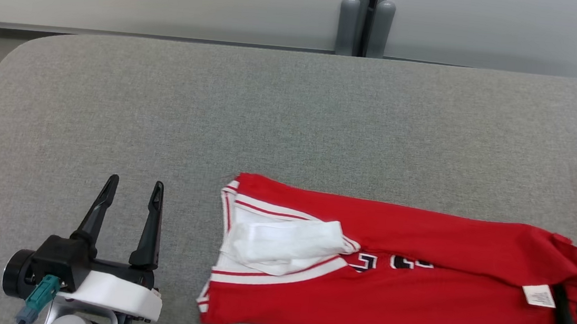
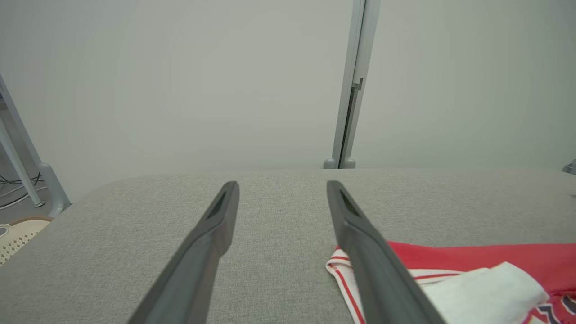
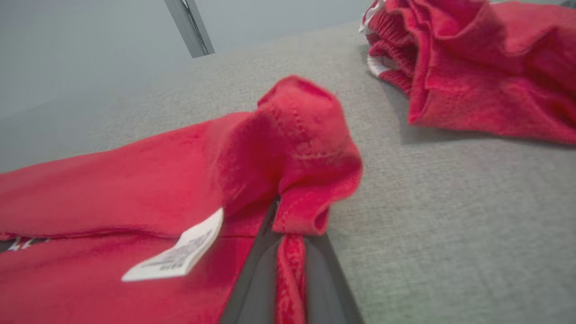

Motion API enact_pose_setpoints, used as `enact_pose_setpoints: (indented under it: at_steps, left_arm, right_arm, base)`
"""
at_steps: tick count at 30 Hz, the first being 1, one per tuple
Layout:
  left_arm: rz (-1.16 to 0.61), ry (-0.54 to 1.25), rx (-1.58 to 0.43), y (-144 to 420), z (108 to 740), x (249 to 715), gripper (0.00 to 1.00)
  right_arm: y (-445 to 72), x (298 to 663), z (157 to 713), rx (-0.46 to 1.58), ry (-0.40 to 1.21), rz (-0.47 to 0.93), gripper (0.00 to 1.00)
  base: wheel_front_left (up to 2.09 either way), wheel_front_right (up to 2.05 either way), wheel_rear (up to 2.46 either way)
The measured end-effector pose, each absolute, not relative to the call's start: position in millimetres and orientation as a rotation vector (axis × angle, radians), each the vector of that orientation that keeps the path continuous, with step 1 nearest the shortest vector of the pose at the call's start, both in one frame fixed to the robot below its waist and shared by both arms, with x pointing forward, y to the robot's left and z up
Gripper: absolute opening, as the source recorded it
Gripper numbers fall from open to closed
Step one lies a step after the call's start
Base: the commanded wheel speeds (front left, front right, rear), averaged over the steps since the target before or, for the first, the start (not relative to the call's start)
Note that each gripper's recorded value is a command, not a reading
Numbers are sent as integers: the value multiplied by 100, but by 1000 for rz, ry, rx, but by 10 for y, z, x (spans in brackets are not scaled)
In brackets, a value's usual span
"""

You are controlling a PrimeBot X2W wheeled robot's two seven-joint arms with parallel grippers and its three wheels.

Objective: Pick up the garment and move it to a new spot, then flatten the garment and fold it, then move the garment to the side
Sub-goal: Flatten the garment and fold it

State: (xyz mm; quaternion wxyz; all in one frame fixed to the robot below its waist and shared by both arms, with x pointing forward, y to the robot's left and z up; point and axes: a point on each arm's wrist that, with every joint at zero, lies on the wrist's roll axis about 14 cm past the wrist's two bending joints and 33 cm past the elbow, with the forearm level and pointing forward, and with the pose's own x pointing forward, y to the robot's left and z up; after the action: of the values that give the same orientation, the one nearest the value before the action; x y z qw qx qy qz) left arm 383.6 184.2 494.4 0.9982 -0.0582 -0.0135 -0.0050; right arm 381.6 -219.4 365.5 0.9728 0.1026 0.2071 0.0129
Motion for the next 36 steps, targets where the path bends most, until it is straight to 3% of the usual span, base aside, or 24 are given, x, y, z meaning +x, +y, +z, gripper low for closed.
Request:
enact_pose_setpoints:
  at_steps: [5,10,13,14,17,22,28,29,30,31,36]
  left_arm:
    - [-17,-37,-121,1813,4983,3799,100]
    - [-25,-46,-123,1782,5015,3766,100]
    - [-37,-62,-123,1746,5072,3745,100]
    - [-37,-62,-123,1746,5072,3745,100]
    - [-41,-69,-123,1735,5103,3724,100]
    - [-26,-72,-123,1780,5120,3674,100]
    - [-1,-65,-127,1846,5103,3636,100]
    - [3,-64,-127,1862,5098,3637,100]
    - [10,-59,-127,1880,5082,3633,100]
    - [16,-51,-126,1901,5056,3628,100]
    - [34,-37,-122,1959,5003,3648,100]
  right_arm:
    - [-2525,3852,3945,147,331,-11,0]
    - [-2330,4006,4329,116,216,67,0]
    - [-1726,4167,4818,98,93,234,0]
    - [-1726,4167,4818,98,93,234,0]
    - [-1077,4152,5055,147,58,380,0]
    - [-53,3942,5106,241,115,611,0]
    - [518,3664,4623,262,301,759,0]
    - [562,3641,4560,267,320,771,5]
    - [605,3618,4510,277,337,784,58]
    - [653,3596,4476,291,350,797,100]
    - [826,3574,4505,329,329,850,100]
  base:
    - [0,0,0]
    - [0,0,0]
    - [0,0,0]
    - [0,0,0]
    - [0,0,0]
    - [0,0,0]
    - [0,0,0]
    - [0,0,0]
    - [0,0,0]
    - [0,0,0]
    - [0,0,0]
